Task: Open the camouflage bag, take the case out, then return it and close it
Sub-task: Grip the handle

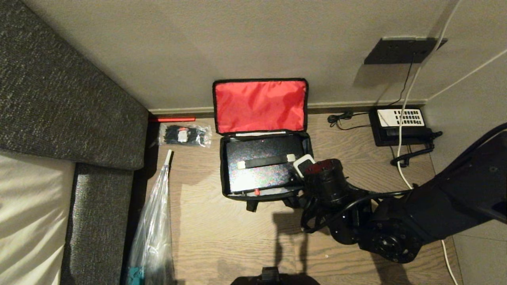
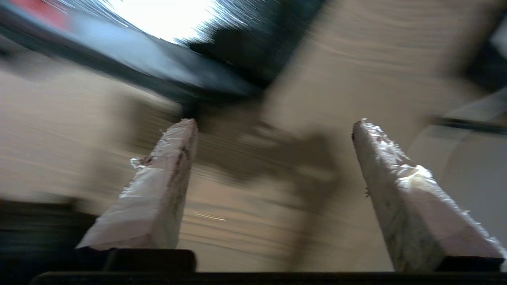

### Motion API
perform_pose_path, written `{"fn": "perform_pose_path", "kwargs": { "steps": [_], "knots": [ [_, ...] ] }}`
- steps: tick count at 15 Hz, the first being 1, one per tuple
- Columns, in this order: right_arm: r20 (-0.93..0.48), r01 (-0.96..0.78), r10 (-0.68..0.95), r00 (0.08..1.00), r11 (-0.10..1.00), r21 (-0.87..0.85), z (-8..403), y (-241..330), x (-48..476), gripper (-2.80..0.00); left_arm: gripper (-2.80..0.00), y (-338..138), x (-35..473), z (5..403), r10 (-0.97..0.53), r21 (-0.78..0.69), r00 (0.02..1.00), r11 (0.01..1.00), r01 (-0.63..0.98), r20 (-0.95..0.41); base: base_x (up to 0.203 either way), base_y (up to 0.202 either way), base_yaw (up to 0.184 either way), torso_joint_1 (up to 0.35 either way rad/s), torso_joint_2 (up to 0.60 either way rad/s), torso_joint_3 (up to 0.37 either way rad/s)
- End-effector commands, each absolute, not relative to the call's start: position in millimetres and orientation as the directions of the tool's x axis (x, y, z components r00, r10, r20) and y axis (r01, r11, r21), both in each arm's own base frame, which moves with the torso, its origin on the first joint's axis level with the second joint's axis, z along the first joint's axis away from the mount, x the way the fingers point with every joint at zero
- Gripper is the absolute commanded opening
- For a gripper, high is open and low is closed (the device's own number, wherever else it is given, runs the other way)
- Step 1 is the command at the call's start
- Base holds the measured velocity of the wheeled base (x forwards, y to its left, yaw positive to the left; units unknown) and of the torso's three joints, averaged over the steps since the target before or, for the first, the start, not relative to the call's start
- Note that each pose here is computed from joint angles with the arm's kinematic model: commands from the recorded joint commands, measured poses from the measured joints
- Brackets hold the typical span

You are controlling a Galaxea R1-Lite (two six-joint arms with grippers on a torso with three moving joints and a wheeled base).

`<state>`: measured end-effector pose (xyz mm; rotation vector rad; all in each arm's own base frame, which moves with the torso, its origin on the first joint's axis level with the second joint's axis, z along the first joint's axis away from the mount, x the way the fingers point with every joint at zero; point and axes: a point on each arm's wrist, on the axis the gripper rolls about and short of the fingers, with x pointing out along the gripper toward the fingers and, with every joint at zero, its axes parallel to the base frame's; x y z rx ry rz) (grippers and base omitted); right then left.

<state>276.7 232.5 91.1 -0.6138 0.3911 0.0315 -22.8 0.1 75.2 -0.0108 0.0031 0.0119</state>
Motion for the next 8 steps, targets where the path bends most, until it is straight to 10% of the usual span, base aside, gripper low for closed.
{"fn": "perform_pose_path", "kwargs": {
  "steps": [1,8],
  "knots": [
    [-0.343,-0.112,-0.186,0.921,0.716,-0.689,72.7,241.1,281.0,0.00,-2.80,0.1,-22.7,74.3,0.012,-0.011,1.000,1.000,-0.012,-0.005,0.000,0.000,0.000,0.000,0.00,0.000],
    [-0.126,-0.173,0.130,0.983,0.468,-0.867,89.3,283.0,302.2,0.00,-2.80,0.1,-22.7,74.3,0.012,-0.011,1.000,1.000,-0.012,-0.005,0.000,0.000,0.000,0.000,0.00,0.000]
  ]
}}
